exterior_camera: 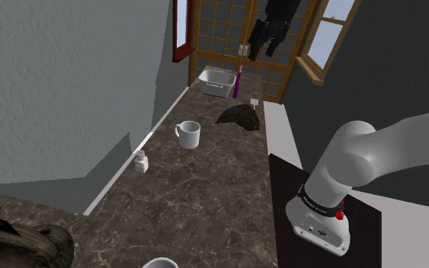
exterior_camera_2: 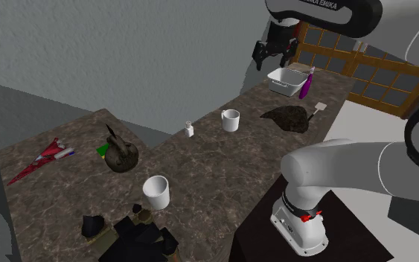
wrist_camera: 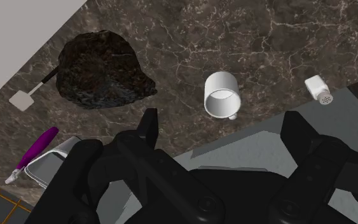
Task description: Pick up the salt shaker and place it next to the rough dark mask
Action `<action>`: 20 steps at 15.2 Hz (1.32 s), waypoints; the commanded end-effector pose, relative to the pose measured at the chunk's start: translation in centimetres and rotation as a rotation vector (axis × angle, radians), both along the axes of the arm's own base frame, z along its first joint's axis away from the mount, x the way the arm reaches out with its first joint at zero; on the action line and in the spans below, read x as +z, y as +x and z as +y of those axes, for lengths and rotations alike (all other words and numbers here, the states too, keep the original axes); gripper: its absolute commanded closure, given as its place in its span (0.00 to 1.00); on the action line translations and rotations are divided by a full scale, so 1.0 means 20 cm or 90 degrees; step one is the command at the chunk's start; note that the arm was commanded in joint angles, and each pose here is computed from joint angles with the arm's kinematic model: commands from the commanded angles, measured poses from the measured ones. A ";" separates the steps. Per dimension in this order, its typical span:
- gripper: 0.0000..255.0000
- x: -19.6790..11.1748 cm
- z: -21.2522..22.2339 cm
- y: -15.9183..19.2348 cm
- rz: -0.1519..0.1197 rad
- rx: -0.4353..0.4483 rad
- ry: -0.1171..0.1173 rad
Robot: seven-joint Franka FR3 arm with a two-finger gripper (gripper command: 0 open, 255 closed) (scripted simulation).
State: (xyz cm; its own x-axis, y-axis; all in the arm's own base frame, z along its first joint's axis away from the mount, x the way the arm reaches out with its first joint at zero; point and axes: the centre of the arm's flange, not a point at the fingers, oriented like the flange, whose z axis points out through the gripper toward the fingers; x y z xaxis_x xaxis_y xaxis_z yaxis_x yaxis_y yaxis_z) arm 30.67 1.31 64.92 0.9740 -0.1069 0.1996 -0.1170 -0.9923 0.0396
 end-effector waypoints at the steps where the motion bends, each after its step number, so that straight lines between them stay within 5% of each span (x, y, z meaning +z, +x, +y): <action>1: 0.00 0.00 0.00 0.00 0.000 0.000 0.000; 20: 0.00 -0.80 0.62 0.78 0.064 0.025 0.013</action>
